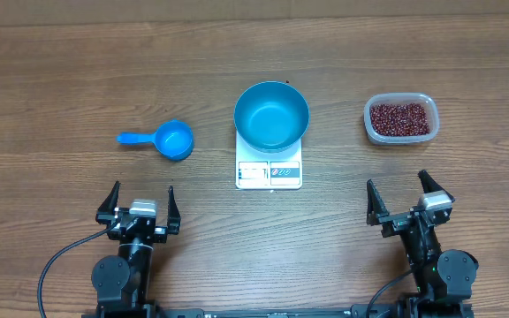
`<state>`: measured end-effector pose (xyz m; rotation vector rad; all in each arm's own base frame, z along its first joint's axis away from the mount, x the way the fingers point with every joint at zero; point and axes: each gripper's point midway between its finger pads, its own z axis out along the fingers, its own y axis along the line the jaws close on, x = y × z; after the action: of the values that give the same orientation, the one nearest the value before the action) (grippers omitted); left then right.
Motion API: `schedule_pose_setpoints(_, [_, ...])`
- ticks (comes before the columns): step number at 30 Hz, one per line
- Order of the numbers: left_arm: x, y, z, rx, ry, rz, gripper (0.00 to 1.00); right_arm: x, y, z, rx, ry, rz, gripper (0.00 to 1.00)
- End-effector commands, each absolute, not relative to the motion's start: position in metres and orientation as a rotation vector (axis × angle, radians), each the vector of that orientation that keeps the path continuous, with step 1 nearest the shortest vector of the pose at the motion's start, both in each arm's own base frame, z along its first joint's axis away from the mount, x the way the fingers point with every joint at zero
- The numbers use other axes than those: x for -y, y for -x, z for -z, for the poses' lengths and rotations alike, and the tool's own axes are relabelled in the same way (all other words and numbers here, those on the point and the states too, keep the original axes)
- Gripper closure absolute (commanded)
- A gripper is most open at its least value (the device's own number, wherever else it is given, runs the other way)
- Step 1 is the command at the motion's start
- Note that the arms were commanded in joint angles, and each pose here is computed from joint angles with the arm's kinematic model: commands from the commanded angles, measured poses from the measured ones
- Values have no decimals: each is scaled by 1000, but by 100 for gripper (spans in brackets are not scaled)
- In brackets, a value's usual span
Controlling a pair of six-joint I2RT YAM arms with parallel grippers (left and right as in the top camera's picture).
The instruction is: Scoop item into bowl and weigh 150g on scale
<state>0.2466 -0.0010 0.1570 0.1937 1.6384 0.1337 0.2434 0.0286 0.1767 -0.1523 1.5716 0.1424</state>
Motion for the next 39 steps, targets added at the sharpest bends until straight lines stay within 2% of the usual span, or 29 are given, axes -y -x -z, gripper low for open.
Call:
schedule_pose_setpoints(1, [-3, -246, -155, -1644, -171, -141, 0, -29, -243, -175, -1568, 146, -150, 0])
schedule_pose_setpoints(23, [-1, -246, -156, -1639, -179, -132, 0, -29, -243, -175, -1568, 146, -150, 0])
schedule_pose_setpoints(39, [4, -243, -186, -1580, -111, -38, 0, -29, -243, -175, -1568, 146, -150, 0])
